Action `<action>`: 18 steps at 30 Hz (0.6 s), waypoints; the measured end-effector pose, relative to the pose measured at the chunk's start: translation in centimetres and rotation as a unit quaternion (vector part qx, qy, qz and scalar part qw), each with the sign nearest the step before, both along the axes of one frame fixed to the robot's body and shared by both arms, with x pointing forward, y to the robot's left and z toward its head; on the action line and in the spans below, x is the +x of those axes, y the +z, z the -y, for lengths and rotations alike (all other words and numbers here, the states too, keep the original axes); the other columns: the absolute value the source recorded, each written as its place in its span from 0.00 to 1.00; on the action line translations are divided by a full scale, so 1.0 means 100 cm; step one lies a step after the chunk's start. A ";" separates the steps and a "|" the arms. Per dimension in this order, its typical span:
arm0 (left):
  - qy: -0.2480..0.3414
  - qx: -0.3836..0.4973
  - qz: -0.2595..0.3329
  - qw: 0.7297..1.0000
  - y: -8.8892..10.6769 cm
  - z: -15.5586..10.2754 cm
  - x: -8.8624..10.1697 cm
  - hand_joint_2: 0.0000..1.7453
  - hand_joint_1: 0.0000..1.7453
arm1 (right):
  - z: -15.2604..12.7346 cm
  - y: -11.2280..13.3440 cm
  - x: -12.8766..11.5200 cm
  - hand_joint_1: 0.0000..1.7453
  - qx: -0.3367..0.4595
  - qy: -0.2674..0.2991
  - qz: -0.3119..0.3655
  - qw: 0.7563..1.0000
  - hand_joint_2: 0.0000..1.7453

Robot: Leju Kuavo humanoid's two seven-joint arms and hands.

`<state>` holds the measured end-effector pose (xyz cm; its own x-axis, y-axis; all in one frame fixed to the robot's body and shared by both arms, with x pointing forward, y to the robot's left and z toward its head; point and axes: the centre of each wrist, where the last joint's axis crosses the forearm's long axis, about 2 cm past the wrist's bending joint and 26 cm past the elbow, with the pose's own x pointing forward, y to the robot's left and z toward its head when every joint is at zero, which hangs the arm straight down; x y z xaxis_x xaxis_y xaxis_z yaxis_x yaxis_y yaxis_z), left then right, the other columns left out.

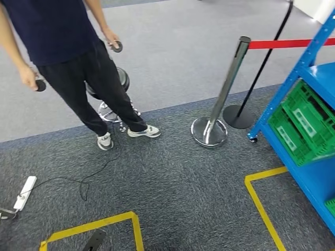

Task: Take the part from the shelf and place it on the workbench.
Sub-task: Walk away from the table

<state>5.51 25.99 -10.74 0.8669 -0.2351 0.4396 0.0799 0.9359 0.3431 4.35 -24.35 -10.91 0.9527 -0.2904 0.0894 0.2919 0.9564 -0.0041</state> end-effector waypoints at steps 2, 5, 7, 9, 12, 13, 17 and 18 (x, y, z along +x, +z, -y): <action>0.001 -0.001 0.001 1.000 0.000 0.000 0.000 1.00 0.00 | 0.000 0.000 -0.001 0.00 0.000 0.004 0.004 1.000 0.00; 0.004 -0.004 0.004 1.000 0.000 0.001 0.002 1.00 0.00 | 0.000 0.000 0.000 0.00 -0.001 0.013 0.008 1.000 0.00; 0.005 -0.004 0.004 1.000 0.000 0.001 0.002 1.00 0.00 | -0.001 0.000 0.002 0.00 -0.001 0.018 0.012 1.000 0.00; 0.006 0.001 0.005 1.000 0.000 0.001 0.002 1.00 0.00 | -0.001 0.000 0.003 0.00 -0.001 0.021 0.013 1.000 0.00; 0.015 0.014 0.007 1.000 0.001 0.001 0.002 1.00 0.00 | -0.001 0.000 0.003 0.00 -0.001 0.019 0.008 1.000 0.00; 0.019 0.018 0.006 1.000 0.001 0.000 0.002 1.00 0.00 | -0.001 0.000 0.003 0.00 -0.001 0.018 0.007 1.000 0.00; 0.024 0.020 -0.002 1.000 0.000 0.000 -0.003 1.00 0.00 | -0.001 0.000 0.003 0.00 -0.001 0.018 0.004 1.000 0.00; 0.025 0.019 -0.002 1.000 0.000 0.000 -0.003 1.00 0.00 | -0.001 0.000 0.003 0.00 0.000 0.019 0.003 1.000 0.00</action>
